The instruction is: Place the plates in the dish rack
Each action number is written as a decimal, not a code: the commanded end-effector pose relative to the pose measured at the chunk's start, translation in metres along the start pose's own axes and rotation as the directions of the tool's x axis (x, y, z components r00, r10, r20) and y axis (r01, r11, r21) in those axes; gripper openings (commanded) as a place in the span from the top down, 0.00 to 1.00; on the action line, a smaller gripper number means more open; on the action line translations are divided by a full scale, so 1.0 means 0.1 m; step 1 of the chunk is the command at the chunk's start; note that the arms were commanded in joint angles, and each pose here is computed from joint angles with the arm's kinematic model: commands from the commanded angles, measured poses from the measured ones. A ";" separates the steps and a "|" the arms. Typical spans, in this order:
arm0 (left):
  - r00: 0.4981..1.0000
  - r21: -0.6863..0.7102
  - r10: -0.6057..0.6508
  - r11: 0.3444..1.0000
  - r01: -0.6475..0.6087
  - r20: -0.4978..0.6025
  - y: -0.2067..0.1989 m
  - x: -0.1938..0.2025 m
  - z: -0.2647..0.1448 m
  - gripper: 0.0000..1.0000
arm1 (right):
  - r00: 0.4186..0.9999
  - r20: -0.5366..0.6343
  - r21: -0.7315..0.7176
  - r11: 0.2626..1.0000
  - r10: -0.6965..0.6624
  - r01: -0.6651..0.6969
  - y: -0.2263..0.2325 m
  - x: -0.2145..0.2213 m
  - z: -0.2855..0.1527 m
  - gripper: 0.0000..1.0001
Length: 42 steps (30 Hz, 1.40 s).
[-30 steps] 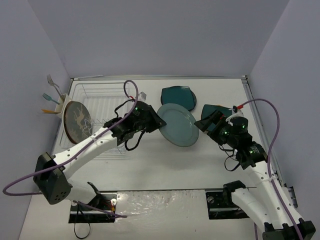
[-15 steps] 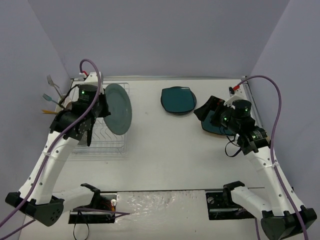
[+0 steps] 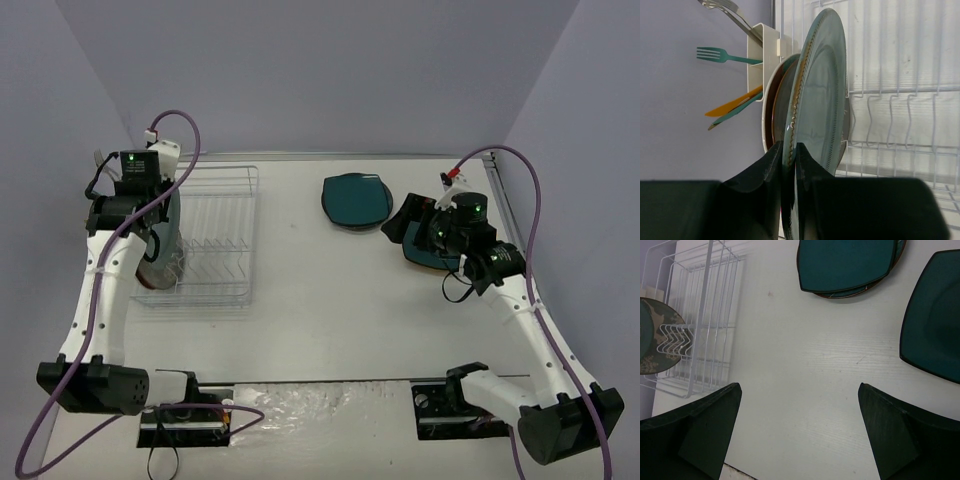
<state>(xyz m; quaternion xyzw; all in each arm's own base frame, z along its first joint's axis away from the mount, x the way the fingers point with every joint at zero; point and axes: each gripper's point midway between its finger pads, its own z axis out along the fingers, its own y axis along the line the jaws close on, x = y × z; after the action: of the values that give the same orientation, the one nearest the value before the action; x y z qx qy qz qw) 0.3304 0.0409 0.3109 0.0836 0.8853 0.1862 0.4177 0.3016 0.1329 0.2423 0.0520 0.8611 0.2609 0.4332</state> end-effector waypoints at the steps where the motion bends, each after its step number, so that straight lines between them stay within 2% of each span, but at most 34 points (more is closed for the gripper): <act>1: 0.983 -0.103 0.018 0.995 0.001 0.183 0.35 -0.52 -0.02 1.00 | 0.997 0.064 -0.046 0.998 -0.038 0.041 0.09 -0.18 0.02 0.00; 10: 0.991 -0.076 -0.005 0.997 0.015 0.131 0.26 -0.33 0.36 1.00 | 0.998 0.055 -0.025 0.999 -0.025 0.026 -0.01 -0.11 0.04 0.00; 18: 0.997 -0.053 -0.055 0.997 0.058 0.061 0.15 0.02 0.67 1.00 | 0.999 0.042 -0.007 1.000 -0.003 0.003 -0.12 0.00 0.10 0.00; 30: 0.995 -0.027 -0.085 0.996 0.086 0.048 0.03 0.21 0.70 0.99 | 0.999 0.040 0.032 0.999 0.032 -0.034 -0.26 0.12 0.14 0.00; 31: 0.995 -0.031 -0.088 0.996 0.089 0.054 0.04 0.21 0.68 0.97 | 0.999 0.041 0.033 0.999 0.036 -0.037 -0.27 0.13 0.15 0.00; 33: 0.994 -0.047 -0.089 0.995 0.092 0.062 0.07 0.21 0.66 0.84 | 0.998 0.044 0.045 0.998 0.043 -0.045 -0.30 0.14 0.16 0.00; 36: 0.993 -0.063 -0.093 0.993 0.097 0.067 0.11 0.20 0.63 0.77 | 0.998 0.046 0.063 0.996 0.053 -0.056 -0.34 0.16 0.16 0.00; 39: 0.992 -0.087 -0.103 0.990 0.110 0.078 0.17 0.17 0.59 0.62 | 0.996 0.061 0.091 0.993 0.062 -0.068 -0.41 0.16 0.16 0.00; 40: 0.991 -0.094 -0.105 0.989 0.112 0.080 0.18 0.17 0.58 0.62 | 0.996 0.066 0.095 0.993 0.066 -0.072 -0.42 0.16 0.15 0.00; 42: 0.991 -0.104 -0.107 0.988 0.115 0.080 0.21 0.16 0.57 0.52 | 0.994 0.072 0.108 0.991 0.076 -0.084 -0.46 0.16 0.15 0.00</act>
<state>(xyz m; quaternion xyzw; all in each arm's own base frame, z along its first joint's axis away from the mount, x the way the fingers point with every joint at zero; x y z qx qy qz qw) 0.3531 0.0701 0.2262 0.0488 0.8974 0.1854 0.3974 0.2984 0.1137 0.1832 0.1001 0.8780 0.2334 0.4057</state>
